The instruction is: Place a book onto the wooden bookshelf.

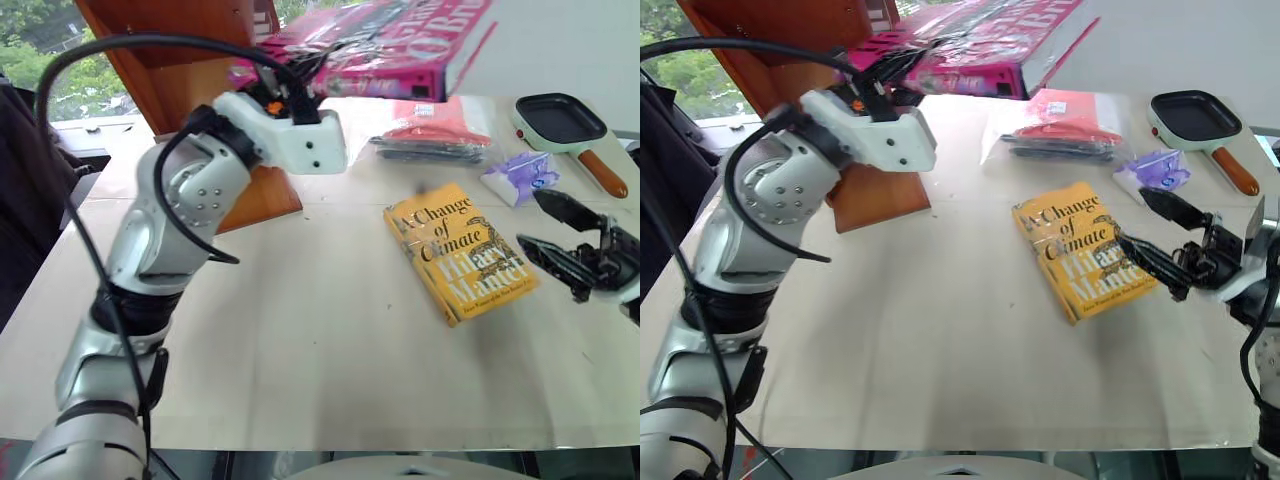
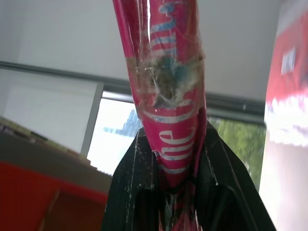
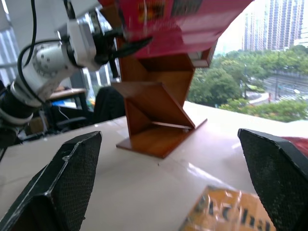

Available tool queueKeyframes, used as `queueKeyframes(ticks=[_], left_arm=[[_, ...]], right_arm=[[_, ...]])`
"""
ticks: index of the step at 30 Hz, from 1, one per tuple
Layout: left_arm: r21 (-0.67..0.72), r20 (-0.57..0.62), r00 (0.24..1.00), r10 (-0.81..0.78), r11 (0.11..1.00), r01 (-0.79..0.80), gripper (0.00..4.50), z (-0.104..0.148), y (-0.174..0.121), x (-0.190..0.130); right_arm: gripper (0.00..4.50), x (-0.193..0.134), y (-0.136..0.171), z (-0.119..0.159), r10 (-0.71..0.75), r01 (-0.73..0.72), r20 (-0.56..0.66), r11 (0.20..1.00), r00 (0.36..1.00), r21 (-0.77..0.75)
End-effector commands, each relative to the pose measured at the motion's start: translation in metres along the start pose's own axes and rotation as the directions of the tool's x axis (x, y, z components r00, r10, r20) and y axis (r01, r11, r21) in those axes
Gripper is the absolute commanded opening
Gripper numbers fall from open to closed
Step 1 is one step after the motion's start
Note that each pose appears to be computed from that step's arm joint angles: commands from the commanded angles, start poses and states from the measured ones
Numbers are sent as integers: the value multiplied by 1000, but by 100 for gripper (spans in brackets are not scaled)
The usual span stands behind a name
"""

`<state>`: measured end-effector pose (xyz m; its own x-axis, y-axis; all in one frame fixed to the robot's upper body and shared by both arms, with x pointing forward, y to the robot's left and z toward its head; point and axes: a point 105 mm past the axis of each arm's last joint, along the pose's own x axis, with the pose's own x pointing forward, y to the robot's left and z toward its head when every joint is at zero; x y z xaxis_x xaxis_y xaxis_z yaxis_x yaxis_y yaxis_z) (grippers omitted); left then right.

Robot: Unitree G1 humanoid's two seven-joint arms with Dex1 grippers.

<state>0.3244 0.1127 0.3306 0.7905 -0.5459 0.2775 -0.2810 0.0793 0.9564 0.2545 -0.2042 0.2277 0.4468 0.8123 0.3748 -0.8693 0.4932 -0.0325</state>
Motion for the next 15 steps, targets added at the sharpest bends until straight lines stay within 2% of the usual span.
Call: queueKeyframes(ticks=[1,7,15], left_arm=[[83,-126,992,12,997,-2,47,-14,21,-18],[108,-315,947,-63,989,102,47,-39,11,-37],[-77,-539,794,-281,955,285,47,-74,-14,-64]], right_arm=[[450,13,-5,3,66,-67,43,997,997,40],[450,32,-11,-3,134,-137,57,988,989,69],[450,42,-15,-4,159,-163,65,985,985,58]])
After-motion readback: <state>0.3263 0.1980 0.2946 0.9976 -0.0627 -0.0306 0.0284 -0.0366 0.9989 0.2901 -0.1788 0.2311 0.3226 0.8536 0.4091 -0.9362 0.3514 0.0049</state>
